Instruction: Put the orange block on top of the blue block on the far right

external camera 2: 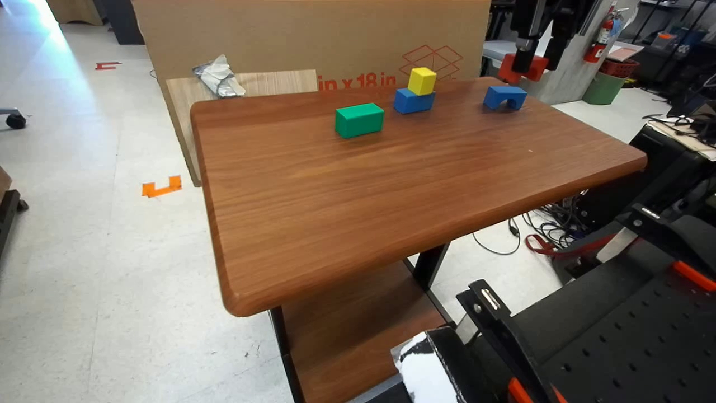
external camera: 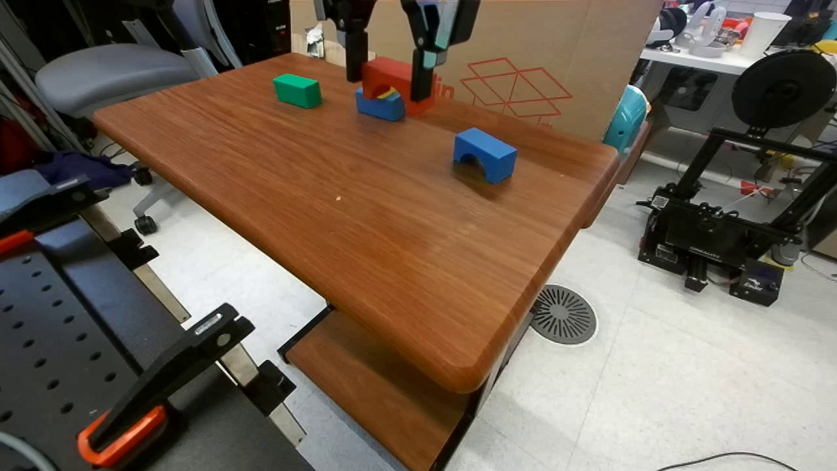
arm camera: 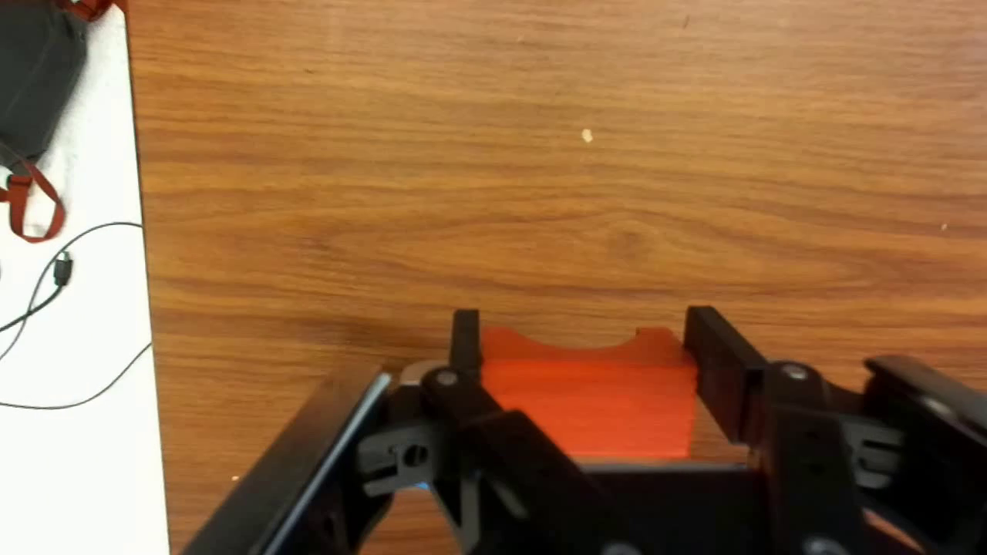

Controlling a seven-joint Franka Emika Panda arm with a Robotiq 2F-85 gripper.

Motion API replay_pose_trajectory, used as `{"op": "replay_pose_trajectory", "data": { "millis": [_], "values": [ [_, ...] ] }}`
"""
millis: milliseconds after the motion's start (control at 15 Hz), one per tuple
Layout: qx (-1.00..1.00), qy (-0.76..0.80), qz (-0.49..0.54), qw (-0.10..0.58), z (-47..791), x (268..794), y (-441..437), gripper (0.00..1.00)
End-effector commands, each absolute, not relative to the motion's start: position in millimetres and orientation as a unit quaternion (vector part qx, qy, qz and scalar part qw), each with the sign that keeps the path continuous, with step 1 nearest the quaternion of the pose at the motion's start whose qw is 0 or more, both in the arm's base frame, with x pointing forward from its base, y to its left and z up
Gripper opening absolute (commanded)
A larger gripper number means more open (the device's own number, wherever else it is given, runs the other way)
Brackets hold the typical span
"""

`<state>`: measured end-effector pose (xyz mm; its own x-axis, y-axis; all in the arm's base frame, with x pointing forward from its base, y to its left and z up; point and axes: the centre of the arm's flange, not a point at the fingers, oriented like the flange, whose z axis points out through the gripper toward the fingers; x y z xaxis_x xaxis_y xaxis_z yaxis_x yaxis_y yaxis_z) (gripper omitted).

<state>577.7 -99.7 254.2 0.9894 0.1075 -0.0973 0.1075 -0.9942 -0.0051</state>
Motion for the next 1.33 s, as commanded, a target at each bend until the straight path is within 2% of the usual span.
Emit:
{"op": "replay_pose_trajectory", "data": {
  "millis": [0, 1267],
  "values": [
    [0.999, 0.018, -0.049, -0.007, 248, 600, -118, 0.42],
    [0.997, -0.056, -0.054, -0.002, 224, 641, -157, 0.42]
  ]
}}
